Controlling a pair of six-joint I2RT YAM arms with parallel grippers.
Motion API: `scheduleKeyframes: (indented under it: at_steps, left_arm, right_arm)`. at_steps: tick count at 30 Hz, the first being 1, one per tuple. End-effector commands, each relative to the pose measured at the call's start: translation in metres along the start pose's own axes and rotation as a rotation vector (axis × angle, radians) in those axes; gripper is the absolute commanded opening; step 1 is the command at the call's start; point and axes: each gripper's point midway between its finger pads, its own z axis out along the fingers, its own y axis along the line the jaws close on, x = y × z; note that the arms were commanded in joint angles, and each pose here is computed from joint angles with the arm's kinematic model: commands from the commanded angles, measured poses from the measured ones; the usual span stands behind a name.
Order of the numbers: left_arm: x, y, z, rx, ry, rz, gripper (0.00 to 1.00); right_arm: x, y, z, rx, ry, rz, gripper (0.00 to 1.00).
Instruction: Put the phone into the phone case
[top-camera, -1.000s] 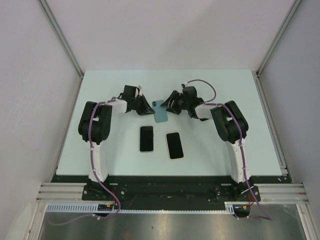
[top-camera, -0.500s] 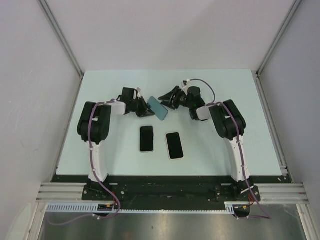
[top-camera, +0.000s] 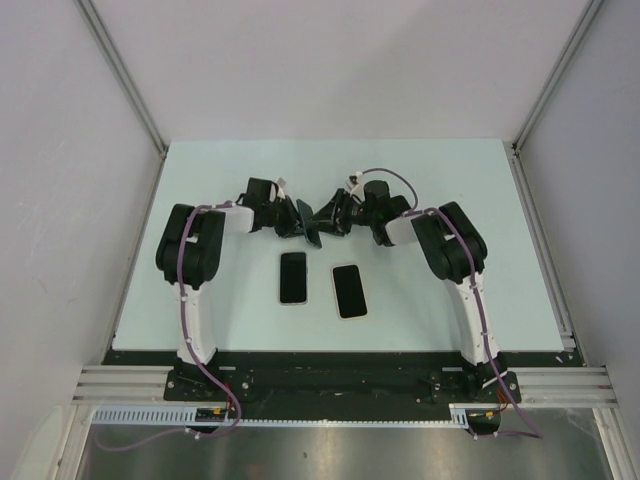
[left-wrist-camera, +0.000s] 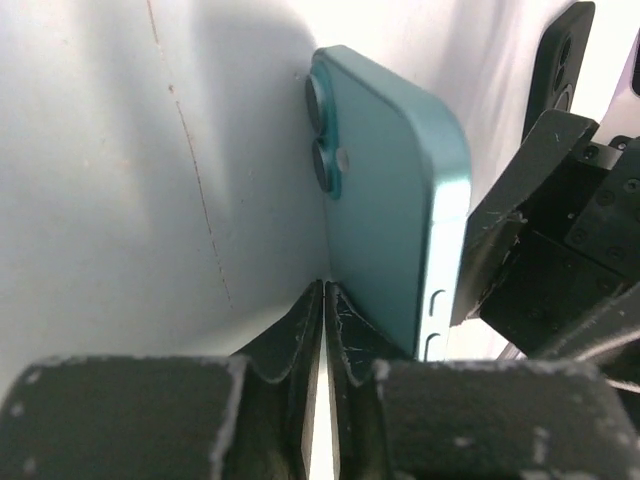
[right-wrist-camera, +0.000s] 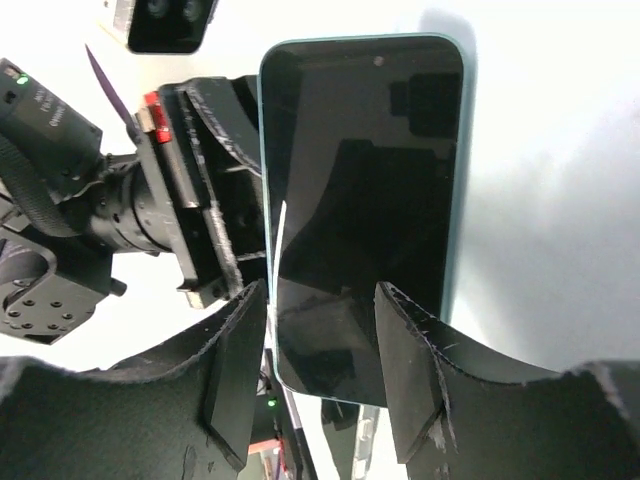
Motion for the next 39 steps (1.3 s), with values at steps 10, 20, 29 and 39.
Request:
scheduleKeyframes:
  at_steps: [10,20,29,39]
  left_arm:
    - [0.003,0.011,-0.020,-0.026,-0.011,-0.014,0.36]
    - [-0.011,-0.013,-0.033,0.100,-0.031,0.040,0.46]
    - [-0.018,-0.044,-0.041,0.256,-0.023,0.119,0.57]
    - [-0.015,-0.045,-0.034,0.309,0.005,0.138,0.65]
  right_arm:
    - [0.007,-0.038,-0.012,0.159,0.020,-0.013,0.48]
    - [-0.002,-0.049,-0.017,0.184,-0.003,-0.013,0.47]
    - [-0.007,-0.055,-0.021,0.197,-0.011,-0.022,0.47]
    - [-0.013,-0.053,-0.018,0.195,-0.022,-0.036,0.46]
